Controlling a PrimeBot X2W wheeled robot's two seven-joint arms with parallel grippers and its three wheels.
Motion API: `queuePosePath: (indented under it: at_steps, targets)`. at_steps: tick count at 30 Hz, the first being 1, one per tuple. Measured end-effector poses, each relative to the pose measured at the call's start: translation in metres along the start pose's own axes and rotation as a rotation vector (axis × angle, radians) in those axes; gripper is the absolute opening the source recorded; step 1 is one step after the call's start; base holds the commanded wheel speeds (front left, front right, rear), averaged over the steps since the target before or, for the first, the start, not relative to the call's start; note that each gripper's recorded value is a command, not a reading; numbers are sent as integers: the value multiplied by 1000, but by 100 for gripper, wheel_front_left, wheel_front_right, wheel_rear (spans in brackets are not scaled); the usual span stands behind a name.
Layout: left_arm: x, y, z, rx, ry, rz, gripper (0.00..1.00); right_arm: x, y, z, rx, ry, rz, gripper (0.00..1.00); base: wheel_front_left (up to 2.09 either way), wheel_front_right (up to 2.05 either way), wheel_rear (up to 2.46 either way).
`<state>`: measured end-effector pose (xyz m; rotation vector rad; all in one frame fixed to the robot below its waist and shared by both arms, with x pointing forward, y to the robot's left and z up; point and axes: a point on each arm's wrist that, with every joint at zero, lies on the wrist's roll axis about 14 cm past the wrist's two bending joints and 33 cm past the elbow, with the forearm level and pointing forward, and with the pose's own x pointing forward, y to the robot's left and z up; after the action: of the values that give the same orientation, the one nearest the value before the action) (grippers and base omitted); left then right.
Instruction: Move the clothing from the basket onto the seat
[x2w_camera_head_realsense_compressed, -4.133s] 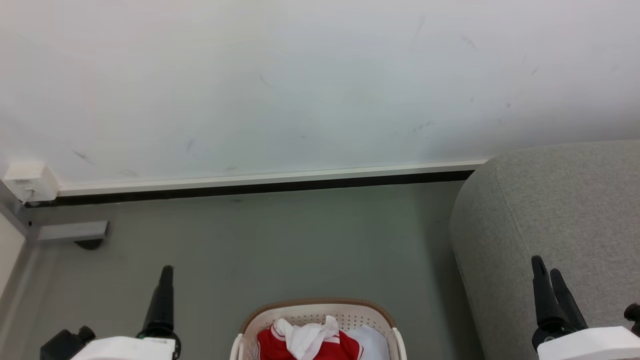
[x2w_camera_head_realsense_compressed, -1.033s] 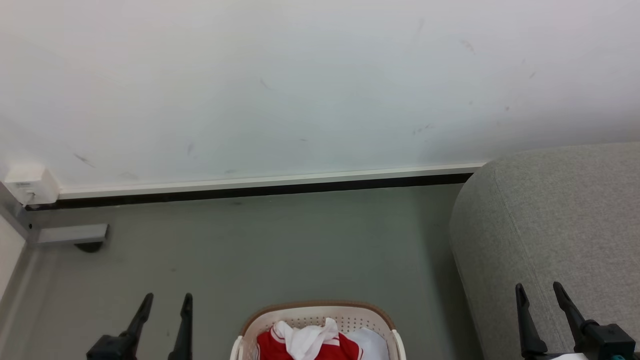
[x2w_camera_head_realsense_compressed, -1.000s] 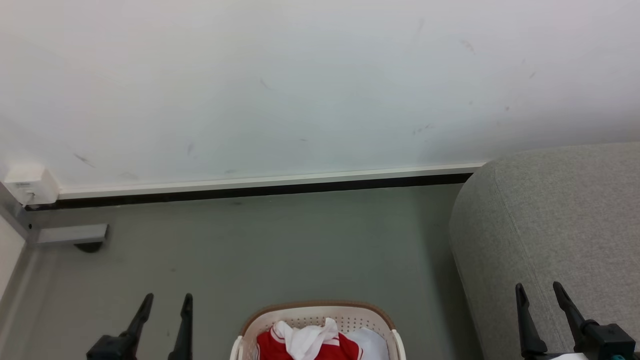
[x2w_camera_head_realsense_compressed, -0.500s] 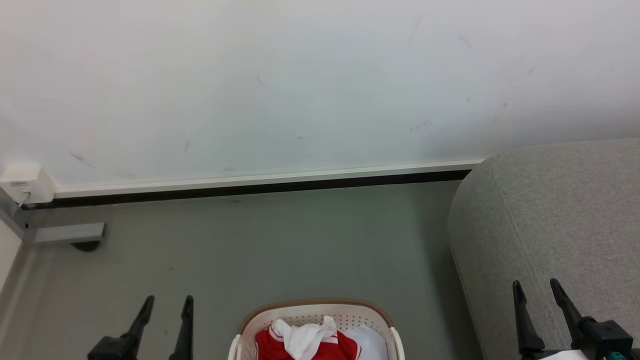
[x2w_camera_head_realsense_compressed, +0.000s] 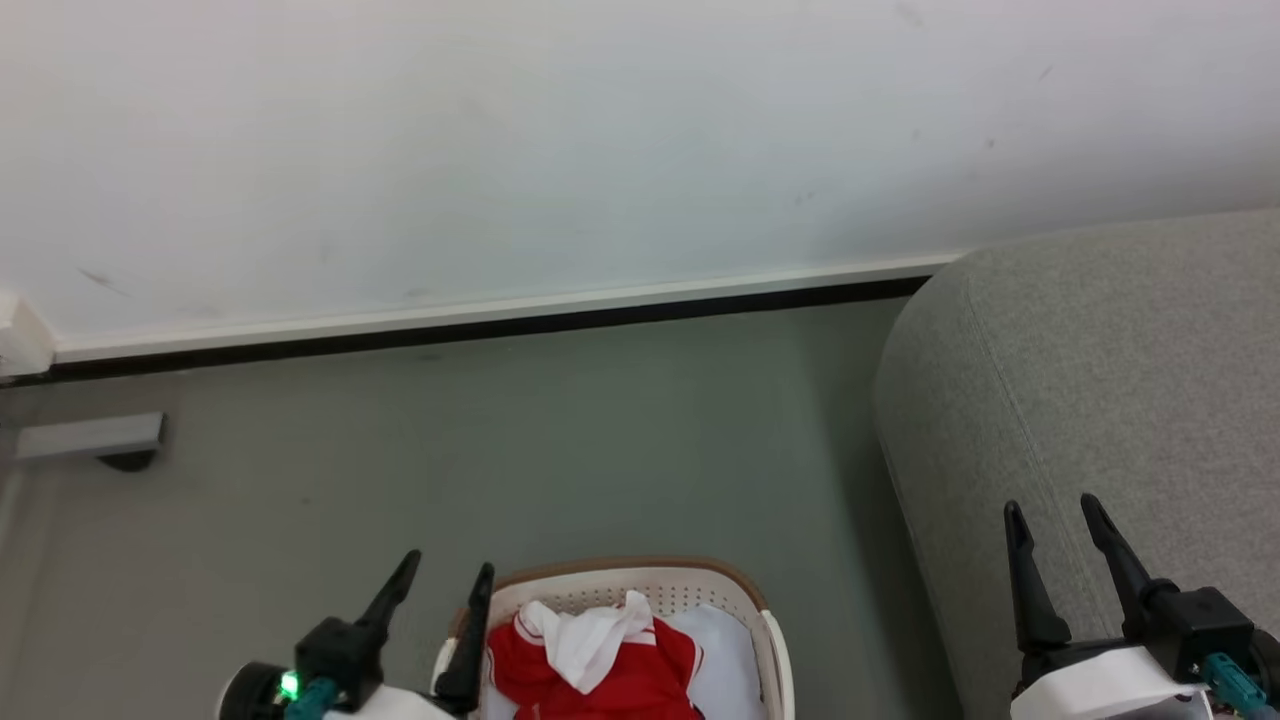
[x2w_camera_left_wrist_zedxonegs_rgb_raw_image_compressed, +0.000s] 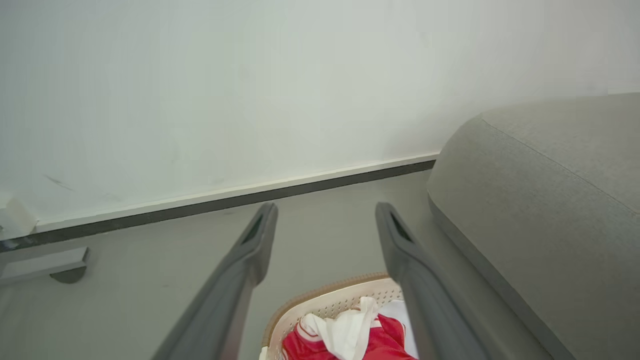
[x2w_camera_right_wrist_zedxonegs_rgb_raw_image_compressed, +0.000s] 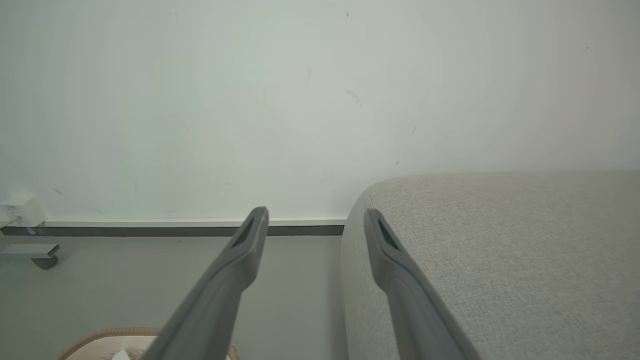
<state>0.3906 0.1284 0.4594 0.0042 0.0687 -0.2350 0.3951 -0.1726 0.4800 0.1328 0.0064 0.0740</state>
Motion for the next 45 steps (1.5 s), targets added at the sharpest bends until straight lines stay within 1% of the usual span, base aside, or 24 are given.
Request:
queuePosePath:
  at_steps: [4,6,12,15,18,23,26,29,36,45]
  targets:
    - [23,-23,-18,24,59,-90,100,12,1,0,-5,-4,8,100,0,0,0]
    - [32,-33,-37,27,119,-131,100,19,1,0,-7,-5,14,100,0,0,0]
    - [45,-56,-113,73,419,-245,100,40,-7,-5,-12,-5,3,100,0,0,0]
    - [41,-63,-154,87,594,-288,100,51,-11,-13,-10,6,-4,100,0,0,0]
    - [33,-69,-191,89,751,-325,100,59,-17,-24,-9,26,-12,100,0,0,0]
    - [32,-73,-231,102,914,-370,100,72,-22,-44,-23,64,-12,100,0,0,0]
    - [35,-63,-251,101,991,-344,100,82,-22,-54,-33,76,-2,100,0,0,0]
    - [28,-62,-273,104,1091,-346,100,90,-23,-62,-45,85,6,100,0,0,0]
    - [20,-68,-312,77,1243,-377,100,104,-23,-87,-45,118,21,100,0,0,0]
    - [21,-82,-346,58,1294,-435,100,110,-36,-119,-55,172,2,100,0,0,0]
